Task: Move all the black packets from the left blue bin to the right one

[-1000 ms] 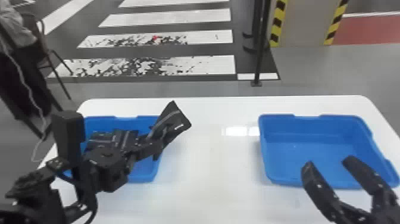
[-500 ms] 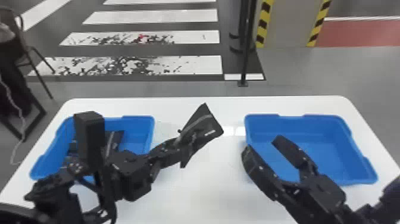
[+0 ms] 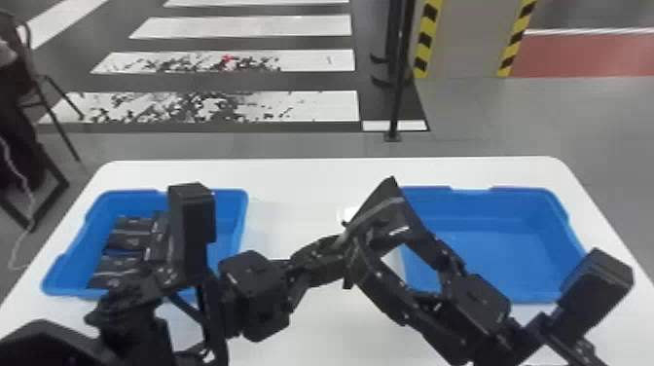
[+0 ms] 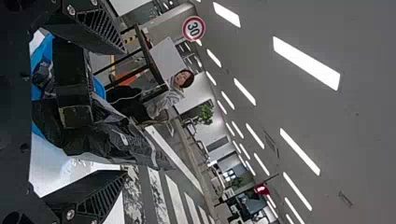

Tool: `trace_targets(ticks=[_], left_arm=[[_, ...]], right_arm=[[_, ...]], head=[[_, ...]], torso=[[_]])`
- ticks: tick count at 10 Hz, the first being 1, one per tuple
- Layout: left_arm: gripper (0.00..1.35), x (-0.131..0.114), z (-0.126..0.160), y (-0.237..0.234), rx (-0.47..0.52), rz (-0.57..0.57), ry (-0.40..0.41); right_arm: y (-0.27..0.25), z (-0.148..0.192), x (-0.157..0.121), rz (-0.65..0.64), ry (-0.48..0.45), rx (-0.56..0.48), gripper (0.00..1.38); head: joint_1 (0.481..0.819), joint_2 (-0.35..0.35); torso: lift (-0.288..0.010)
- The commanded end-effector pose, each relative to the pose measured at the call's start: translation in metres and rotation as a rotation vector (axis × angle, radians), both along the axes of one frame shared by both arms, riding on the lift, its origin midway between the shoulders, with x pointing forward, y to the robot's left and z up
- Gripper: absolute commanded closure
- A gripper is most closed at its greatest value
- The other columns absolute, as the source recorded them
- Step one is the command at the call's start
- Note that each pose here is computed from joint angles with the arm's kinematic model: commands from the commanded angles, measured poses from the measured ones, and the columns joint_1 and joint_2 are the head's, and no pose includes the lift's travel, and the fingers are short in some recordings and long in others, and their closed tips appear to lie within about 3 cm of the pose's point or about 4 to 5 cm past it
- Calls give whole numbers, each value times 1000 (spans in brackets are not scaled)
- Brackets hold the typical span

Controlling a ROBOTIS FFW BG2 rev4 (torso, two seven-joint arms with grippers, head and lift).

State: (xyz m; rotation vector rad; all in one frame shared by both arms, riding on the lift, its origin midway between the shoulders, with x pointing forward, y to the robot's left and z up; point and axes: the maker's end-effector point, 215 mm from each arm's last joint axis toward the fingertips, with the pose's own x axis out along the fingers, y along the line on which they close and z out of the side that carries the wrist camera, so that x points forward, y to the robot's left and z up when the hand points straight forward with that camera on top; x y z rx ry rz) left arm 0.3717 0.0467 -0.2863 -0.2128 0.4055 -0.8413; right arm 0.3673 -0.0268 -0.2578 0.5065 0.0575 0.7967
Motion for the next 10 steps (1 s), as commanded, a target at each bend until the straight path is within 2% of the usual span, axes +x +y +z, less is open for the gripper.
trace_targets(ticks=[1, 3, 4, 7, 8, 10], left_arm=[[1205, -7, 2, -13, -24, -32, 11], [1205, -10, 1, -15, -32, -38, 20], [1205, -11, 0, -15, -35, -40, 23], [1205, -10, 5, -16, -51, -34, 9], [1145, -10, 5, -14, -65, -20, 17], [354, -5, 2, 2, -102, 41, 29]], right_arm=[[-2, -1, 7, -8, -8, 8, 199], [-13, 3, 13, -63, 5, 61, 1110], [-19, 7, 14, -94, 3, 76, 1288], [-20, 9, 14, -95, -1, 78, 1282], [-20, 9, 14, -95, -1, 80, 1280], [-32, 3, 24, -118, 0, 68, 1280]], head=[[695, 37], [695, 5], [695, -9], [695, -25], [695, -25], [695, -20]], torso=[[-154], [-154], [-154], [-154], [-154], [-154]])
